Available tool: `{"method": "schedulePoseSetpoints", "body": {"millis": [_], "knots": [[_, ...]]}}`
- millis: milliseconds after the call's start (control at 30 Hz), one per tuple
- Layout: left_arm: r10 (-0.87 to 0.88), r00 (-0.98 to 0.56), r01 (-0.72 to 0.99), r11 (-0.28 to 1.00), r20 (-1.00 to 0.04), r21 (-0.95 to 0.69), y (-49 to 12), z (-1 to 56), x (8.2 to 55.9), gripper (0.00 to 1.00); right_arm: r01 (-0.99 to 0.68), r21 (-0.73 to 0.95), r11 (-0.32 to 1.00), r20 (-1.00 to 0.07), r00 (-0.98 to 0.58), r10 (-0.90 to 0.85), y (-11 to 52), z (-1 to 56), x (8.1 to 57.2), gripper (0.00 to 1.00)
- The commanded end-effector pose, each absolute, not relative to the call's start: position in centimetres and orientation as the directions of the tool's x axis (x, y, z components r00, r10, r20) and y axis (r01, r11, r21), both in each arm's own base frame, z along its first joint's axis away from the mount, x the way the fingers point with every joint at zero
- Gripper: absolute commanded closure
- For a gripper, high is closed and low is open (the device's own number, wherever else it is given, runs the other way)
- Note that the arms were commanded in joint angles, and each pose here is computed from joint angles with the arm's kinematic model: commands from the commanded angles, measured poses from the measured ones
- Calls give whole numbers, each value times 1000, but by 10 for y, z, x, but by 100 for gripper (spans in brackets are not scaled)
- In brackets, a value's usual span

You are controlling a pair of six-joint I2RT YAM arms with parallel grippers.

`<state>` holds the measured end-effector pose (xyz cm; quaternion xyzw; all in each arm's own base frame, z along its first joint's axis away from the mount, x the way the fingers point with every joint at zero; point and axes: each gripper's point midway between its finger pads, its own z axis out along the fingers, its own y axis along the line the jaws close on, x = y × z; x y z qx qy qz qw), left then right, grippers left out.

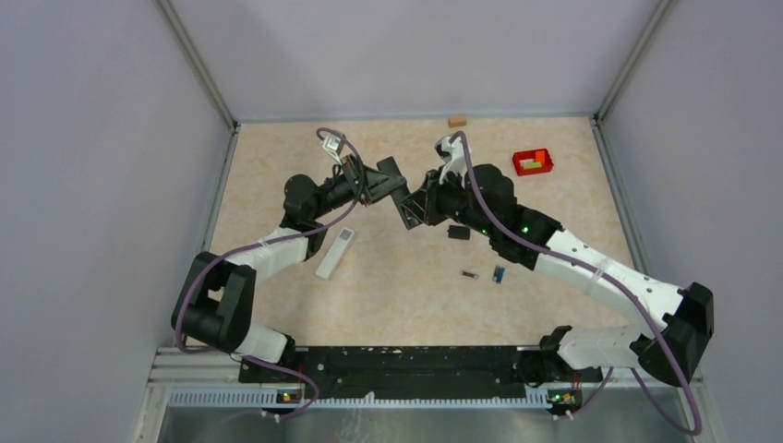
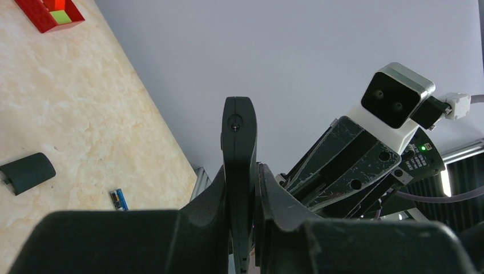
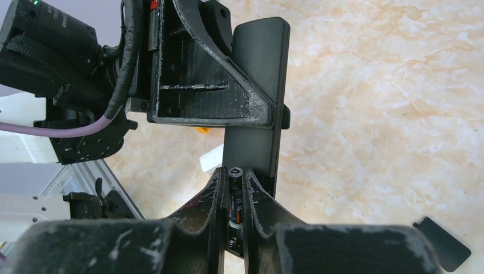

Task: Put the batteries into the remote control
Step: Load the battery into the remote control.

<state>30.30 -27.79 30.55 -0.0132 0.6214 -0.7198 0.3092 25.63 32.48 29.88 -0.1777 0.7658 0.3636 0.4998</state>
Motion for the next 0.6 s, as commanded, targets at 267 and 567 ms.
{"method": "schedulePoseSetpoints", "body": {"millis": [267, 567], "knots": [[-469, -766, 540, -99, -439, -836, -278, 343, 293, 100, -674, 403, 619, -883, -465, 69, 337, 315, 244, 85], [-469, -766, 540, -102, -438, -835, -278, 344, 294, 100, -652, 416, 635, -877, -472, 90, 332, 318, 245, 73]]}}
